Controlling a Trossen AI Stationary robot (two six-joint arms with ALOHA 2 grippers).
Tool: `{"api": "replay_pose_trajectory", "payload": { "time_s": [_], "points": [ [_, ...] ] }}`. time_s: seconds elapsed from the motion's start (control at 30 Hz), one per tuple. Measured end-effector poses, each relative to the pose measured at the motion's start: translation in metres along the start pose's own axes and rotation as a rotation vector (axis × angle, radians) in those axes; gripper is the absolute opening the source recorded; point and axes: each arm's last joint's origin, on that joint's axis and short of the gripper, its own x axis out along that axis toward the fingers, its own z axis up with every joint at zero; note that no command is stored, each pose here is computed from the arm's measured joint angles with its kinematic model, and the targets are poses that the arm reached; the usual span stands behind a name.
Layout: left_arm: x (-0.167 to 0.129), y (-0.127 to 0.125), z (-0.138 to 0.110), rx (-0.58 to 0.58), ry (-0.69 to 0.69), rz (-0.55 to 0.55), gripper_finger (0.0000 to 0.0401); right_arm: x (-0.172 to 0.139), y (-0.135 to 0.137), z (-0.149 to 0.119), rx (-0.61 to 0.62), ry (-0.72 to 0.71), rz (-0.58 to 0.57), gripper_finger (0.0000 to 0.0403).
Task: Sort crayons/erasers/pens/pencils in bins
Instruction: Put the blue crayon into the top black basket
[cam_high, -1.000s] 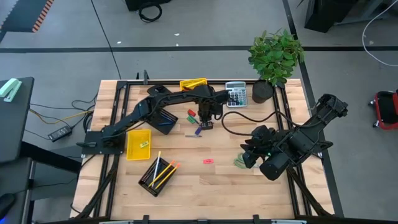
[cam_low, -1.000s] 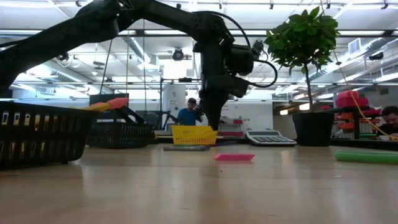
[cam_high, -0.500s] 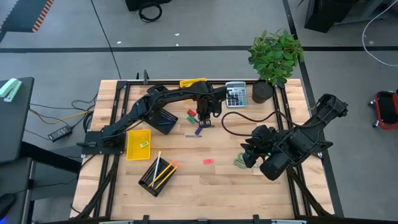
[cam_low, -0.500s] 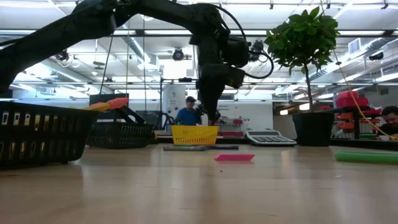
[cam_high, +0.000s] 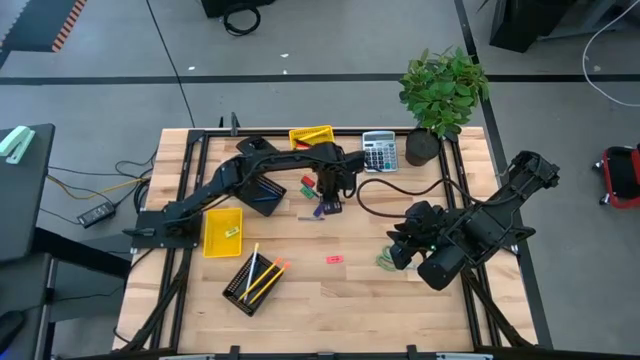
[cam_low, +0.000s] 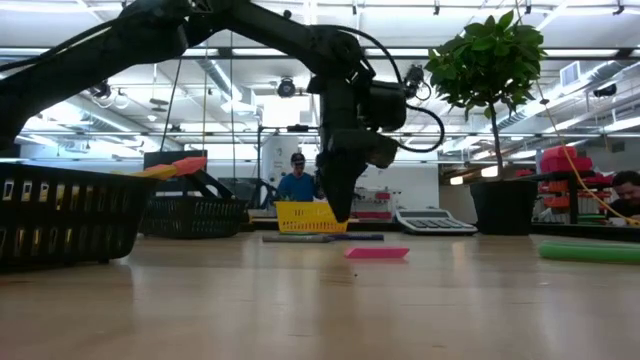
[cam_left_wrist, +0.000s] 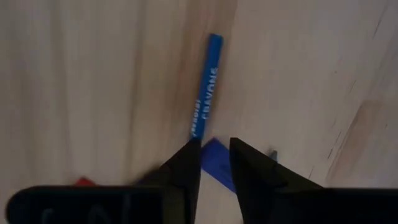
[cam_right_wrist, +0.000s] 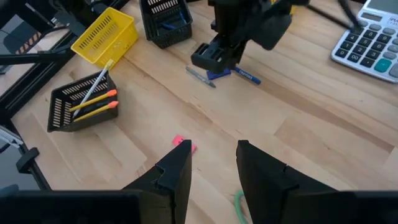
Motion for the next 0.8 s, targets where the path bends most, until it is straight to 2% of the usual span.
{"api": "replay_pose_trajectory", "payload": {
  "time_s": [0.17, 0.43, 0.8],
  "points": [
    [0.013, -0.004, -0.004, 0.018, 0.032, -0.005, 0.0118, 0.000, 0.000, 0.000, -0.008, -0.001, -0.002, 0.0133],
    [0.015, -0.005, 0.001, 0.032, -0.015, 0.000, 0.0141, 0.000, 0.000, 0.000, 0.001, 0.000, -0.001, 0.0133],
    [0.011, -0.007, -0.003, 0.027, 0.037, 0.019, 0.0137, 0.000, 0.000, 0.000, 0.001, 0.000, -0.001, 0.0133]
  ]
}}
